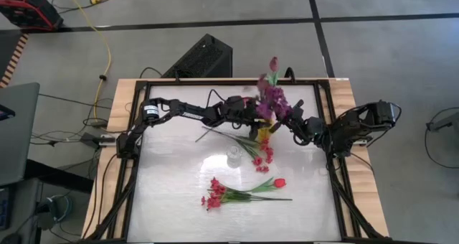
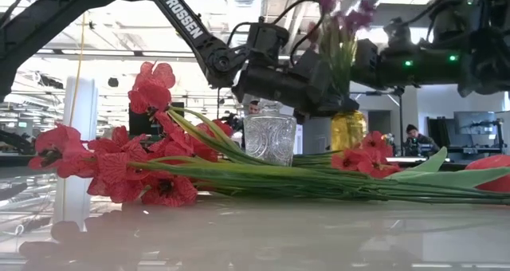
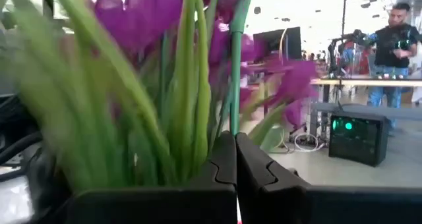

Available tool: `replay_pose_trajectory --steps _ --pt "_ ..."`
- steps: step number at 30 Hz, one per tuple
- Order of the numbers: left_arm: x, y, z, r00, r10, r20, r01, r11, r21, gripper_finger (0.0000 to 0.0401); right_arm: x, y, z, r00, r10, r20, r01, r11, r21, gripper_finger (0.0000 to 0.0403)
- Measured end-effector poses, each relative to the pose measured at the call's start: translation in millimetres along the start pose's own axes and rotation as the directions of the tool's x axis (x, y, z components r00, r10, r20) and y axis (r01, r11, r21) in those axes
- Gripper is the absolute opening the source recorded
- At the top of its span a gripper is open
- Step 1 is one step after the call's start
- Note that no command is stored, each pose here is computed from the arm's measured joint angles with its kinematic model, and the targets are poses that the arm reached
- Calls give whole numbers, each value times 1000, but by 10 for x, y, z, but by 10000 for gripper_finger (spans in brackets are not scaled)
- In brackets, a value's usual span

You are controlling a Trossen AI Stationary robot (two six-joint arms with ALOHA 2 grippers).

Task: Sort flowers into vase by color
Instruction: Put the purple flower into the yellow vase

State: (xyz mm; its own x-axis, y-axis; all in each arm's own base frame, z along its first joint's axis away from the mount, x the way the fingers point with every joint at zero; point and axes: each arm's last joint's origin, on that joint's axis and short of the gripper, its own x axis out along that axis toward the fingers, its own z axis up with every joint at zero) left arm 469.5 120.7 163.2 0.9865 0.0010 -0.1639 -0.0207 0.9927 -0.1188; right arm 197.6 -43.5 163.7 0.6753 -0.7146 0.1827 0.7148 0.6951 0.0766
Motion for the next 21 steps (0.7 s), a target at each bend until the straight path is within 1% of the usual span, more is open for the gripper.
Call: replay_pose_trajectory --steps 3,5,11,16,21 --pt "-21 48 29 1000 -16 12 16 1000 -6 116 -20 -7 -10 1000 -1 -5 1 1000 15 16" --pt "-26 43 52 999 -37 24 37 999 -6 116 -25 15 -4 1000 16 -3 -16 1000 21 16" --pt "-38 20 92 996 -83 30 82 996 39 116 -57 90 9 998 60 0 -60 998 31 16" --pt "-77 20 187 996 -78 41 75 995 64 116 -94 136 16 998 70 -2 -70 997 29 16" --pt "-169 15 356 999 -31 20 28 992 124 116 -111 150 4 998 59 -15 -59 998 22 16"
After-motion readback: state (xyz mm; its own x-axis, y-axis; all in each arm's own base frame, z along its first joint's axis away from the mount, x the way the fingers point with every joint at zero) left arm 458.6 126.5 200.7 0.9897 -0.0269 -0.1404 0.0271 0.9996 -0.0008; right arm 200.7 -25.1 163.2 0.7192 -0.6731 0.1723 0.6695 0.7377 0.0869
